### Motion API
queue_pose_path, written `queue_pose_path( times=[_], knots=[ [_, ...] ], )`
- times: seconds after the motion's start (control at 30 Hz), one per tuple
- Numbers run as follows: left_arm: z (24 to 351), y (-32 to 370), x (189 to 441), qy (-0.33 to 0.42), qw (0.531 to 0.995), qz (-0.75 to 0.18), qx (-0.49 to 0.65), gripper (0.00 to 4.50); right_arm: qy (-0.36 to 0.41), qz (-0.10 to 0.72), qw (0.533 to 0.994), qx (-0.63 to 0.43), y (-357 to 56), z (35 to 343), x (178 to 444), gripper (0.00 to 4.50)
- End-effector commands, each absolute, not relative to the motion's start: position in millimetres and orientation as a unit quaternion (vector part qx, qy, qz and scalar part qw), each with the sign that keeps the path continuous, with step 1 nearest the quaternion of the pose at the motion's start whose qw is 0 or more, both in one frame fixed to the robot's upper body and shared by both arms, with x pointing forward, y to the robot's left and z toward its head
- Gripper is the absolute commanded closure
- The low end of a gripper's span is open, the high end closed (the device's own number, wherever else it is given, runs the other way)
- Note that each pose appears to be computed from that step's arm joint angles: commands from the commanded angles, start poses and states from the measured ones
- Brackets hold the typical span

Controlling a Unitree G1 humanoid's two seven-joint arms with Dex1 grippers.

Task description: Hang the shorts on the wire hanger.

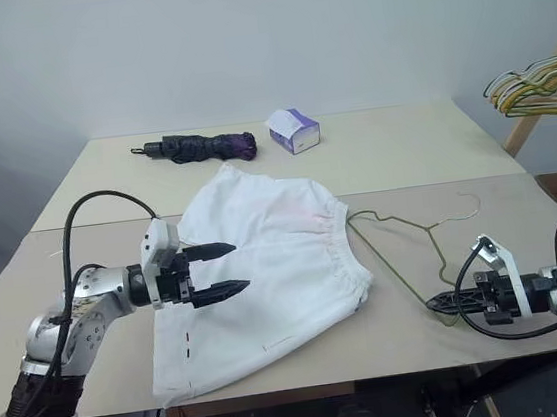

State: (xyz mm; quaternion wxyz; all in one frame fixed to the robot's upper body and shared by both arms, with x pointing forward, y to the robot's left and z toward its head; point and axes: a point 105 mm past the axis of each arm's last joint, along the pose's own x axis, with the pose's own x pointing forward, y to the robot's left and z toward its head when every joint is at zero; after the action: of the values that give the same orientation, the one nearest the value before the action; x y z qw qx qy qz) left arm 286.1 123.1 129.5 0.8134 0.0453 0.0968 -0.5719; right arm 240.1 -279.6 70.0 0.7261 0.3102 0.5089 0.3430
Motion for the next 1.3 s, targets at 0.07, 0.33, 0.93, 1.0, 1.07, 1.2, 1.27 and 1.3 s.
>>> queue_pose_path(
  times=[0.07,0.33,0.93,1.0,1.07,1.2,1.27,1.3],
  knots=[
    [139.6,120.4,284.6,0.078,0.811,-0.576,0.064,0.02,0.478,0.392,0.725,0.304,-271.6,89.0,248.7,4.50],
    [136.7,118.5,285.3,0.079,0.810,-0.576,0.069,0.02,0.495,0.435,0.701,0.272,-261.3,86.2,245.6,4.50],
    [127.4,112.9,277.8,0.081,0.812,-0.572,0.084,0.02,0.533,0.427,0.707,0.181,-257.6,93.6,292.6,4.50],
    [127.1,113.4,278.6,0.081,0.815,-0.567,0.089,0.02,0.530,0.426,0.714,0.170,-254.0,94.8,303.0,4.50],
    [126.7,113.7,278.8,0.081,0.816,-0.565,0.089,0.02,0.526,0.422,0.719,0.169,-250.3,94.7,310.8,4.50],
    [125.6,114.1,276.9,0.082,0.817,-0.564,0.090,0.02,0.511,0.433,0.725,0.161,-241.7,95.8,321.0,4.50],
    [125.4,114.4,275.7,0.082,0.817,-0.564,0.091,0.02,0.515,0.443,0.720,0.142,-239.0,92.9,320.8,4.50],
    [125.3,114.5,275.7,0.082,0.818,-0.563,0.090,0.02,0.515,0.446,0.719,0.138,-238.2,91.8,321.4,4.50]
  ],
)
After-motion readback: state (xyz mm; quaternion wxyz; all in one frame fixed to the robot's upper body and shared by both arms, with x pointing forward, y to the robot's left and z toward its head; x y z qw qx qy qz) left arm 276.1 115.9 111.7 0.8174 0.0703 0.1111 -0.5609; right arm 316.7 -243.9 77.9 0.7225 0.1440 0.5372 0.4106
